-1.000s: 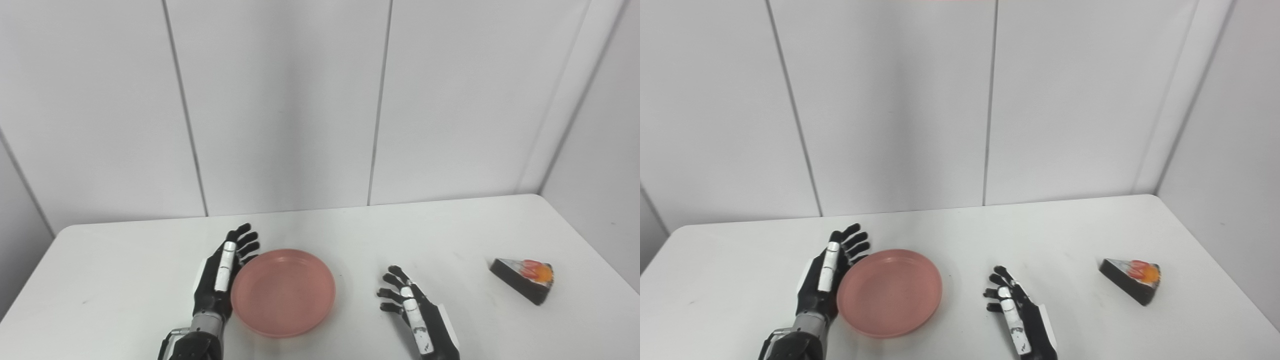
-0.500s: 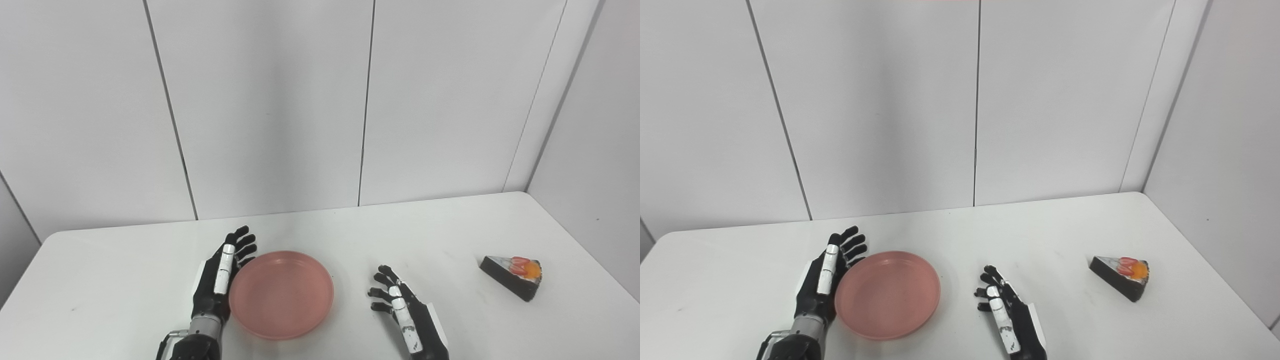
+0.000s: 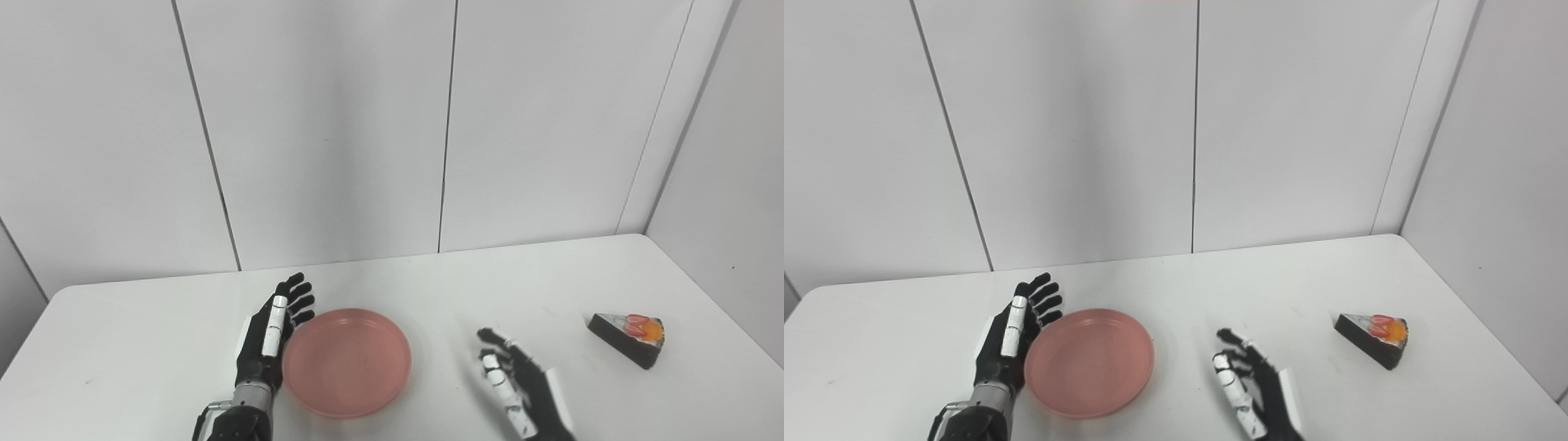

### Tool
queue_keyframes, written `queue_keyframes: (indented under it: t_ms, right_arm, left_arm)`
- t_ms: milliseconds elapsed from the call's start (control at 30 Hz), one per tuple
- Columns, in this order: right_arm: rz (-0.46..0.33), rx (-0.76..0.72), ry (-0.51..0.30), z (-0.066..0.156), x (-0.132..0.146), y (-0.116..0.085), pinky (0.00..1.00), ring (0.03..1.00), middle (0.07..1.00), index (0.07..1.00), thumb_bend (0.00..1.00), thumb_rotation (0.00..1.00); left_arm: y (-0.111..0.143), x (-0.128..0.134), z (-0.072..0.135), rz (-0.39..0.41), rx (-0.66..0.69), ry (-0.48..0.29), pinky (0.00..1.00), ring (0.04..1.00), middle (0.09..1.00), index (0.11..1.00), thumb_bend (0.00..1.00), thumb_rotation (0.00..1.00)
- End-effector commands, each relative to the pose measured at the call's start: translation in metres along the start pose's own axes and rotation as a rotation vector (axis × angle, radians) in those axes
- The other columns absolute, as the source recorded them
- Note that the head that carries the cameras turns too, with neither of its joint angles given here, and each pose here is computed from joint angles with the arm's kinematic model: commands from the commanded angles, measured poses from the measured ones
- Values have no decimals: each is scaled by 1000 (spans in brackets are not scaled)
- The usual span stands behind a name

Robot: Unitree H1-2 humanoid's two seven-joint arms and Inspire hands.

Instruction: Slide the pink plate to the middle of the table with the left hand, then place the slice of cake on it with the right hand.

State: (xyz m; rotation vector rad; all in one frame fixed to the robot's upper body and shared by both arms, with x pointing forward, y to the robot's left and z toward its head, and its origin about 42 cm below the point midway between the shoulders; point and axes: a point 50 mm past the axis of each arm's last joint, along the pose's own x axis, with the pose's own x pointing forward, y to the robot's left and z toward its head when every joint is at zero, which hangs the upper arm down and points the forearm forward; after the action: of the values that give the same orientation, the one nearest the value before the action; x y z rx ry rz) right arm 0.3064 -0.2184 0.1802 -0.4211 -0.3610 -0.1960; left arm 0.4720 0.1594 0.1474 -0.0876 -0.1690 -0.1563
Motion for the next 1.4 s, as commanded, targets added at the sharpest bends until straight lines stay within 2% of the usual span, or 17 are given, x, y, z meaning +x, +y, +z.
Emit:
queue_keyframes:
  t_ms: [0,33,67,133,300,500,667,700,800,933,1133,1367]
  right_arm:
    - [-32,-71,-85,18,14,-18,623,693,717,703,615,842]
    - [-46,-141,-134,22,19,-29,618,687,708,697,607,821]
    - [-56,-189,-167,24,22,-37,592,663,690,689,615,919]
    - [-101,-322,-243,27,30,-55,570,644,673,677,639,971]
    - [-167,-560,-285,25,48,-92,567,658,699,693,681,994]
    - [-217,-799,-320,13,69,-131,550,621,686,708,699,999]
    - [-234,-919,-279,-3,86,-157,538,616,681,695,699,983]
    - [-236,-942,-265,-8,91,-163,511,591,675,694,693,938]
    - [-247,-1011,-190,-26,104,-182,491,573,663,683,685,879]
    - [-231,-1057,-87,-46,114,-197,491,572,647,673,703,892]
    - [-183,-1106,-18,-75,118,-201,481,556,632,665,698,894]
    - [-112,-1111,60,-103,118,-193,484,569,633,669,730,958]
  left_arm:
    - [3,-5,-10,-7,-5,6,757,803,817,796,810,922]
    - [4,-5,-11,-7,-8,8,755,802,816,796,812,920]
    - [4,-5,-12,-6,-10,10,753,800,816,798,812,915]
    - [6,-6,-13,-3,-16,12,751,800,818,805,813,913]
    - [6,-6,-16,2,-30,12,765,805,823,814,823,906]
    - [5,-8,-17,10,-34,17,768,804,819,807,813,905]
    - [5,-10,-17,11,-30,16,751,793,812,805,809,904]
    - [4,-10,-17,11,-29,15,745,792,811,805,805,910]
    - [4,-12,-17,11,-24,14,743,790,810,805,806,912]
    - [5,-13,-17,11,-13,15,741,786,810,810,797,923]
    - [6,-13,-16,15,3,15,724,782,807,810,784,926]
    - [6,-13,-16,13,1,13,729,780,807,804,788,921]
